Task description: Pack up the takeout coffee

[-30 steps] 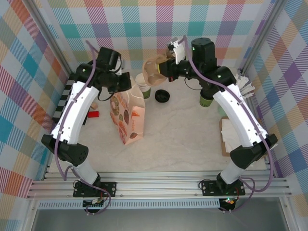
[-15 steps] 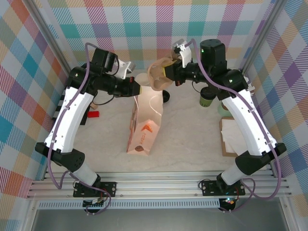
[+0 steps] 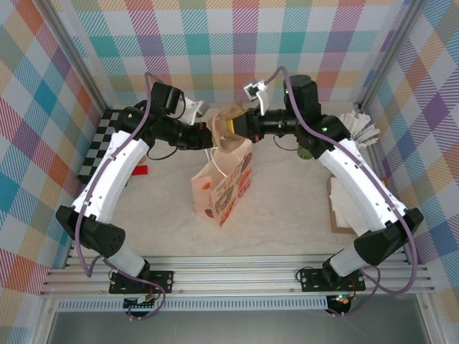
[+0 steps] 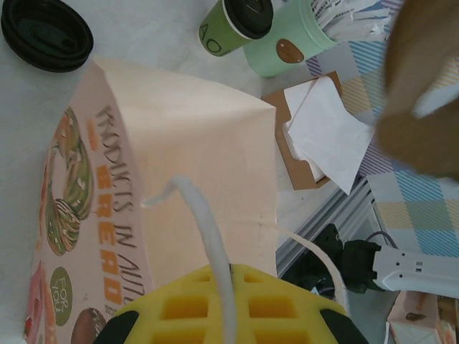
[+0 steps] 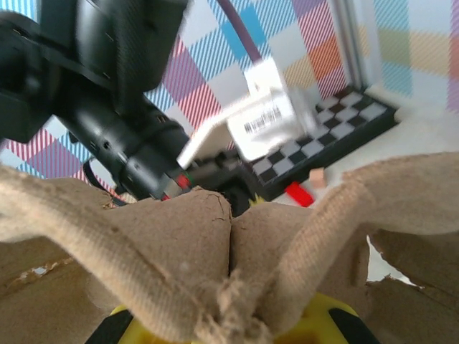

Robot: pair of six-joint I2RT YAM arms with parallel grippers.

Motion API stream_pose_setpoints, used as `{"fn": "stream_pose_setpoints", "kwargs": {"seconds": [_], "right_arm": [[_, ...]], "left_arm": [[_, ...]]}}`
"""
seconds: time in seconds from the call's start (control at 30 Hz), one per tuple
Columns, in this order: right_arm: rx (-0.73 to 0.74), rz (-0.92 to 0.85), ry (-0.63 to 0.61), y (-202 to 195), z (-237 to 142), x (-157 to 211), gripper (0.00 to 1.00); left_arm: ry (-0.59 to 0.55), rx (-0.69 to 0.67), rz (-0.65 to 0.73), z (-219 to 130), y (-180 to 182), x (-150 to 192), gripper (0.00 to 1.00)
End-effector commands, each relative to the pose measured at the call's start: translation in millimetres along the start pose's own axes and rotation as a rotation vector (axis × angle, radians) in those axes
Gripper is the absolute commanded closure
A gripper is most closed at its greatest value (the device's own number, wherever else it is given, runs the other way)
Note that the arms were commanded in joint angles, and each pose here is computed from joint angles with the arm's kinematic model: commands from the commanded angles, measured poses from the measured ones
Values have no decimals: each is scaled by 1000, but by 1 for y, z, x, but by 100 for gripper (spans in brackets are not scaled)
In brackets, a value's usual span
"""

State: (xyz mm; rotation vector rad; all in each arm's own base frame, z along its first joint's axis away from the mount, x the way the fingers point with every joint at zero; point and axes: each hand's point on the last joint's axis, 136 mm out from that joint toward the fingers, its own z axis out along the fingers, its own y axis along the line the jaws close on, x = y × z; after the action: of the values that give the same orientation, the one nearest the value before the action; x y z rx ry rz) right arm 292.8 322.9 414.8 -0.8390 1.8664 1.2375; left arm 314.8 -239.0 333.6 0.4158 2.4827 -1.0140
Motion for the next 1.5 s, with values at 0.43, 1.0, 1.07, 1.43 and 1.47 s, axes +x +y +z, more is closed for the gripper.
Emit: {"fn": "stream_pose_setpoints", "kwargs": {"seconds": [0.43,1.0,1.07,1.43,1.47], "right_arm": [[13,84,348,-31,27,94,100],[110,84,614,-54,52,133,100],[96,176,590,-50,51,129,100],[300,181,663,-88,59,140,100],[324,156,654,-92,61,137,100]], "left_arm": [[-125,49,11,-29,8,-25,100],[-135,60,39,-26,28,-41,100],[-126,55,55,-25,33,-37,100],[-104,172,77,-27,33,-37,100],[-97,173,78,-26,33,-38,100]]}}
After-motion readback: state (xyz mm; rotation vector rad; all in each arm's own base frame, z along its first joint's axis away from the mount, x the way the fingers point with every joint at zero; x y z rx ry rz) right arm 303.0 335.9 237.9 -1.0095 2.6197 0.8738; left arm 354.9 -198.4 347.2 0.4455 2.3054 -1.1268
